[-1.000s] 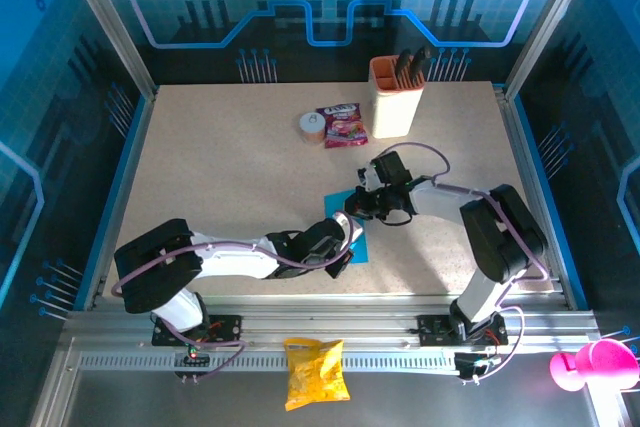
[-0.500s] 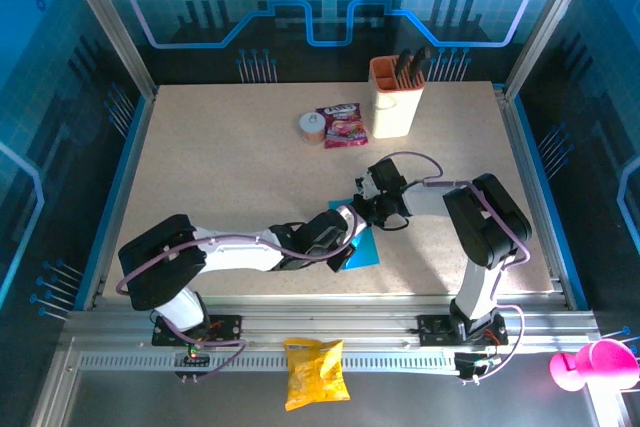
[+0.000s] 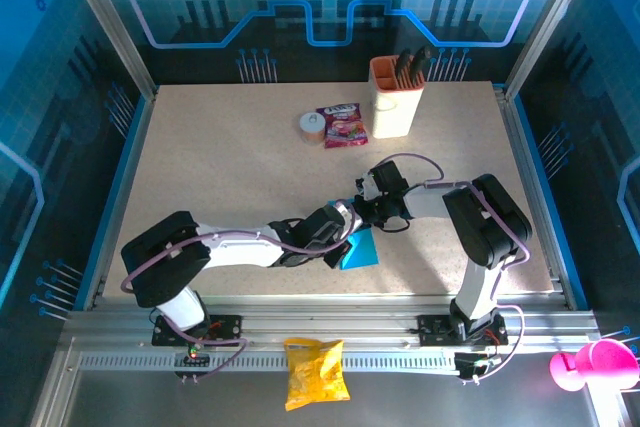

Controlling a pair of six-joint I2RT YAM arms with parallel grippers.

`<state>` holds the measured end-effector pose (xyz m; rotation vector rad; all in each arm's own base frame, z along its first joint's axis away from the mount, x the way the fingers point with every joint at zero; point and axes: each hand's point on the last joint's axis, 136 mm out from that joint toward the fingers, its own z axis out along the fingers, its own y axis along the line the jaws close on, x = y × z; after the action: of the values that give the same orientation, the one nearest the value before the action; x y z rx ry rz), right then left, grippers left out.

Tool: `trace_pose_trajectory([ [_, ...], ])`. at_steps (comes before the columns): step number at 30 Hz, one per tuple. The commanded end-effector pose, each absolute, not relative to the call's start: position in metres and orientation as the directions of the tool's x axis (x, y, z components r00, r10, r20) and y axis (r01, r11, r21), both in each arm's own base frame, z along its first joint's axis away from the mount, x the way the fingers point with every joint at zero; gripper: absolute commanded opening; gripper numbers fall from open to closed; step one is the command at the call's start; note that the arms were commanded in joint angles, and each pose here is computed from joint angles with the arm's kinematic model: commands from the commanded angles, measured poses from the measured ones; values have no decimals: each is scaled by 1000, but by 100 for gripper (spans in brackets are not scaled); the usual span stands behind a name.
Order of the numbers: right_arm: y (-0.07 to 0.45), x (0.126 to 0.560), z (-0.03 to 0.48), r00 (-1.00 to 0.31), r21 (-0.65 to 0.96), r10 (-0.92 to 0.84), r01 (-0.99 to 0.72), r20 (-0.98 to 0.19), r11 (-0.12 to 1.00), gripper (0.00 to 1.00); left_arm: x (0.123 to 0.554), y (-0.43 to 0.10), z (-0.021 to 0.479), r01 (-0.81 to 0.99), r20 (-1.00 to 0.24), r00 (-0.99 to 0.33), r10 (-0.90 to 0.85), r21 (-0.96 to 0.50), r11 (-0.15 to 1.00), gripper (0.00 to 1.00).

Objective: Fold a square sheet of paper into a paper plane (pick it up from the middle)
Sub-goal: Fold the triangle a second time at the center of the table.

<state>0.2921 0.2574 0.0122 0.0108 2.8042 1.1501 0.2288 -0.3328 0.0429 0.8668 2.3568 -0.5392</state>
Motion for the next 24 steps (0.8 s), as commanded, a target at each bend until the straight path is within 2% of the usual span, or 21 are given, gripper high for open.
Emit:
trace_pose_trajectory([
  [1,246,276,-11,-998,666,53,21,-28,745,0,229,-331,35,694,-611,-629,481,-163,701,5],
  [12,245,274,-16,-998,663,54,29,-17,748,0,237,-317,26,655,-611,-644,459,-132,744,5],
  [24,244,272,-21,-998,661,56,36,-9,749,0,241,-318,24,655,-604,-652,458,-145,742,5],
])
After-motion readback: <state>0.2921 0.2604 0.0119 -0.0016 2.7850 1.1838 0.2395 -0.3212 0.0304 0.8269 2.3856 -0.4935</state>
